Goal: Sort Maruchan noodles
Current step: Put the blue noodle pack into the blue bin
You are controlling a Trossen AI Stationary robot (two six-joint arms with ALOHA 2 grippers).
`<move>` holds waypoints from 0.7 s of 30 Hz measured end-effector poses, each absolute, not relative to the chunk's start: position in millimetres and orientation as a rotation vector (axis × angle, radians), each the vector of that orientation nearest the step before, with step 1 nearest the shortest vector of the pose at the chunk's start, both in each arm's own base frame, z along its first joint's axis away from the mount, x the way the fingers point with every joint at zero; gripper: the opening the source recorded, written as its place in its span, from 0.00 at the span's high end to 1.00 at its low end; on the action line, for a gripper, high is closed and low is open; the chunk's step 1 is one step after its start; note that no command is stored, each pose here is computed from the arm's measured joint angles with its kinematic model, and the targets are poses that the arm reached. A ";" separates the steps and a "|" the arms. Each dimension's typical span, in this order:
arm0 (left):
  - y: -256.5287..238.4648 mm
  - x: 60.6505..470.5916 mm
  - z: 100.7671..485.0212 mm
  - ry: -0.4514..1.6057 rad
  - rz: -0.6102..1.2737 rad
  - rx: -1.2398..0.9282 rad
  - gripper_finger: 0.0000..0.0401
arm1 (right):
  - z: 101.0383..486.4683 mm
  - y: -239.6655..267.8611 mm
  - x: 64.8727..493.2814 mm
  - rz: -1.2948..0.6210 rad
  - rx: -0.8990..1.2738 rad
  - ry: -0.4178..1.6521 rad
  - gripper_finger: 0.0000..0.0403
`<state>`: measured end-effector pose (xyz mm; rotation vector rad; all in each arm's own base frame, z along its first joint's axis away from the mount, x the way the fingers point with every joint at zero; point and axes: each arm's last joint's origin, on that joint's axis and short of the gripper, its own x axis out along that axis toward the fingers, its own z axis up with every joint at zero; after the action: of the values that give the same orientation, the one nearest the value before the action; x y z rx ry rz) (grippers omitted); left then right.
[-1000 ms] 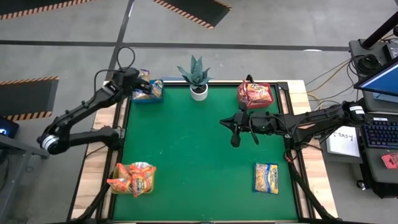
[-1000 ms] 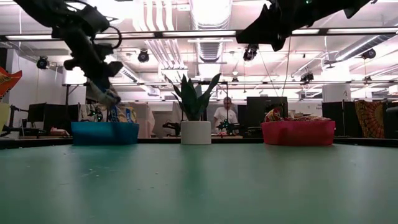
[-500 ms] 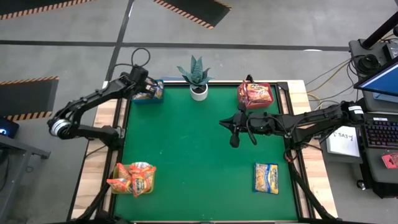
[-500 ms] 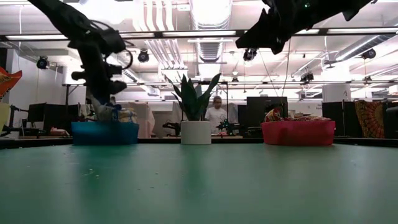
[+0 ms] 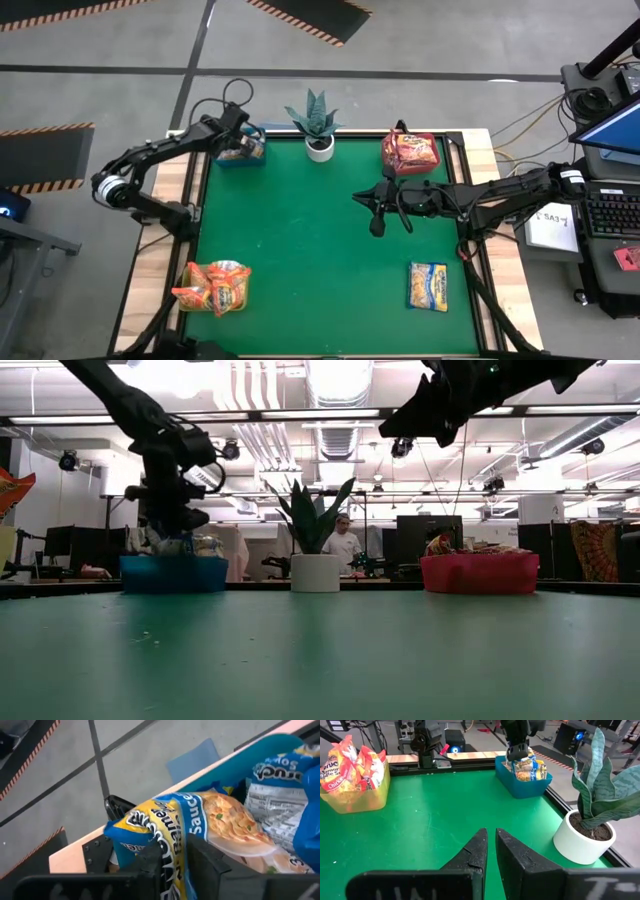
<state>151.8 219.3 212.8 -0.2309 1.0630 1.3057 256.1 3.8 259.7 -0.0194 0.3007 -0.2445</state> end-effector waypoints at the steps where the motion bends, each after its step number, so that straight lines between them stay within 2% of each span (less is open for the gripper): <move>1: 219.1 151.5 215.1 1.059 1.309 -0.227 0.83 | 259.6 3.8 256.1 -0.244 -0.020 0.301 0.93; 6: 216.6 147.5 240.6 1.065 1.373 -0.183 0.74 | 258.6 3.8 255.8 -0.245 -0.021 0.312 0.93; 11: 210.0 147.7 260.1 1.053 1.293 -0.243 0.69 | 258.5 3.8 255.7 -0.244 -0.022 0.314 0.93; 14: 206.2 150.8 257.2 1.034 1.197 -0.295 0.70 | 258.5 3.8 255.7 -0.244 -0.022 0.314 0.93; 21: 203.1 150.0 227.4 1.121 1.174 -0.340 0.82 | 258.5 3.8 255.7 -0.245 -0.022 0.314 0.93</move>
<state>150.0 203.1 227.4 -0.3397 1.1209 1.1740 255.7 3.8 258.5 -0.0217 0.3137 -0.2445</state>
